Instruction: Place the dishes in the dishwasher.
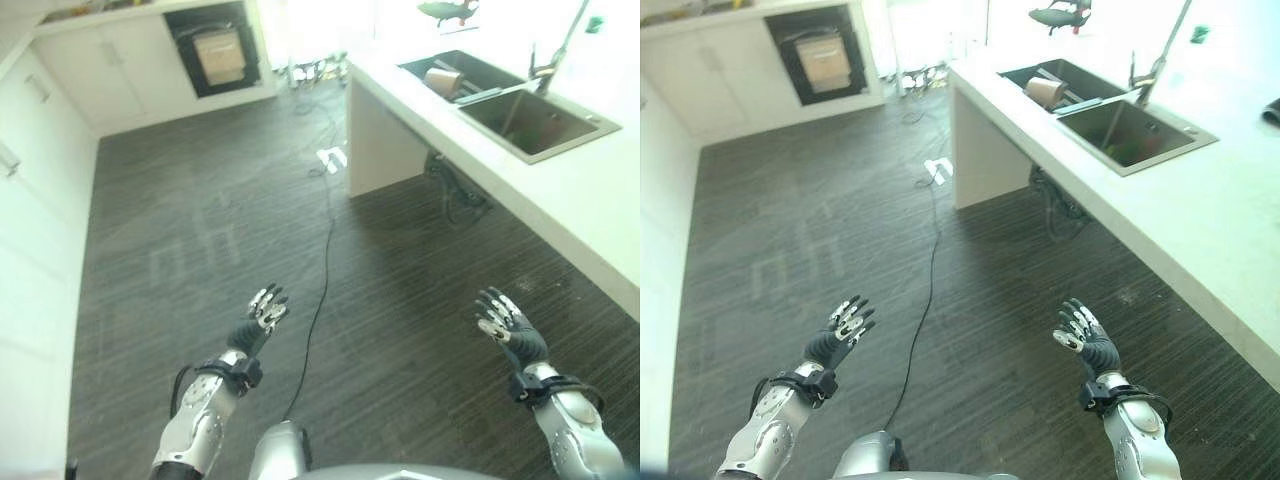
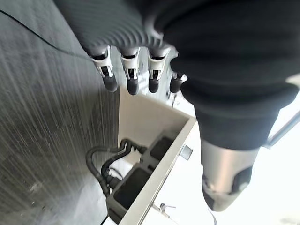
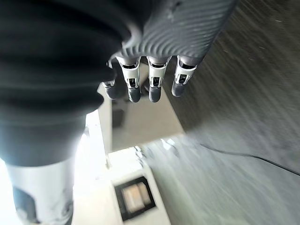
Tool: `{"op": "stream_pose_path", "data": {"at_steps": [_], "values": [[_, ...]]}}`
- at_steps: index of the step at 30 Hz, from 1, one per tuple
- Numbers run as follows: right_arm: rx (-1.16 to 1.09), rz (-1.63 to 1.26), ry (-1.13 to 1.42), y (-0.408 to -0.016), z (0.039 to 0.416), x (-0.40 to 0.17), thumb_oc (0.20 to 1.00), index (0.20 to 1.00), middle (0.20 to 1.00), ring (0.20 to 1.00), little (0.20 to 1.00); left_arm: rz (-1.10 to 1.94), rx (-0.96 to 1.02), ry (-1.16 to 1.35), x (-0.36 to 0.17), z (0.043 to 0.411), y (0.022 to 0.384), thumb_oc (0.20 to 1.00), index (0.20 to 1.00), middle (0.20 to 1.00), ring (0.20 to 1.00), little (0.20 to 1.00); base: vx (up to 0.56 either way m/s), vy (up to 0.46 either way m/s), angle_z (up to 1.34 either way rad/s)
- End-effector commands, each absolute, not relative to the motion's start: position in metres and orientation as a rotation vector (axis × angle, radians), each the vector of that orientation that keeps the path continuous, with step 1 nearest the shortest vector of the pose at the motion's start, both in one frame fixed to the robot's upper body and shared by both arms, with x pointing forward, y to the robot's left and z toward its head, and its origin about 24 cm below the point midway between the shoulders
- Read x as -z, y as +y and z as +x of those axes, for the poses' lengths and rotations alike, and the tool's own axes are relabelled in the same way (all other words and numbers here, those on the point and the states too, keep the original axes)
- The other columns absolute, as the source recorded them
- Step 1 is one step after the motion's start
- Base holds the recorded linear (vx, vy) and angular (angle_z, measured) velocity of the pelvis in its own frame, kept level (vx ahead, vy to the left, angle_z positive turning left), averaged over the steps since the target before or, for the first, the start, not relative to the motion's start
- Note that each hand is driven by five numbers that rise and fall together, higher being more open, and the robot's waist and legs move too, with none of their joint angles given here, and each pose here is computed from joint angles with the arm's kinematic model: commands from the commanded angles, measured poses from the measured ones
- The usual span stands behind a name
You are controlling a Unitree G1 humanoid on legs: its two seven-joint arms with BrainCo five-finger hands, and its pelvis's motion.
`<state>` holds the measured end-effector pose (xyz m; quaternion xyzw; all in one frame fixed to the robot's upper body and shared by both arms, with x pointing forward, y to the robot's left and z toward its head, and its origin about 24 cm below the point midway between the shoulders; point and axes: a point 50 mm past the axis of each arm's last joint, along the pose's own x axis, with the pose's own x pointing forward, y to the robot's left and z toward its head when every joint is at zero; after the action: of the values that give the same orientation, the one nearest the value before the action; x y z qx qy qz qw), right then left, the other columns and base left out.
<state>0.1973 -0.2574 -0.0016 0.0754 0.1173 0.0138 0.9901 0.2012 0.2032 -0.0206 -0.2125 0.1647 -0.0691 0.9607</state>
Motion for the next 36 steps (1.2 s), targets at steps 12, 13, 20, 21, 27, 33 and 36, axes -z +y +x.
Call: {"op": "stream_pose_path", "data": {"at_steps": [12, 13, 20, 21, 27, 33, 36], "values": [[-0.030, 0.158, 0.066, -0.256, 0.211, -0.029, 1.000, 1.000, 1.000, 1.000, 1.000, -0.421, 0.186, 0.146, -0.013, 0.236, 0.205, 1.000, 1.000, 1.000, 1.000, 1.000, 0.28, 0.447, -0.40], [-0.035, 0.163, 0.067, -0.251, 0.209, -0.026, 1.000, 1.000, 1.000, 1.000, 1.000, -0.414, 0.176, 0.145, -0.013, 0.235, 0.209, 1.000, 1.000, 1.000, 1.000, 1.000, 0.16, 0.330, 0.10], [-0.065, 0.158, 0.098, -0.242, 0.216, -0.023, 1.000, 1.000, 1.000, 1.000, 1.000, -0.435, 0.132, 0.105, -0.022, 0.232, 0.219, 1.000, 1.000, 1.000, 1.000, 1.000, 0.32, 0.283, -0.19], [-0.068, 0.160, 0.096, -0.243, 0.216, -0.022, 1.000, 1.000, 1.000, 1.000, 1.000, -0.439, 0.125, 0.094, -0.025, 0.231, 0.220, 1.000, 1.000, 1.000, 1.000, 1.000, 0.43, -0.020, 0.06], [-0.029, 0.174, 0.088, -0.246, 0.212, -0.022, 1.000, 1.000, 1.000, 1.000, 1.000, -0.412, 0.147, 0.048, -0.030, 0.226, 0.217, 1.000, 1.000, 1.000, 1.000, 1.000, 0.50, -0.078, 0.07], [-0.021, 0.153, 0.084, -0.247, 0.210, -0.025, 1.000, 1.000, 1.000, 1.000, 1.000, -0.431, 0.165, 0.060, -0.028, 0.225, 0.210, 1.000, 1.000, 1.000, 1.000, 1.000, 0.45, -0.181, 0.25], [-0.038, 0.100, 0.075, -0.255, 0.209, -0.030, 1.000, 1.000, 1.000, 1.000, 1.000, -0.493, 0.159, 0.040, -0.028, 0.224, 0.204, 1.000, 1.000, 1.000, 1.000, 1.000, 0.32, -0.230, -0.61]]}}
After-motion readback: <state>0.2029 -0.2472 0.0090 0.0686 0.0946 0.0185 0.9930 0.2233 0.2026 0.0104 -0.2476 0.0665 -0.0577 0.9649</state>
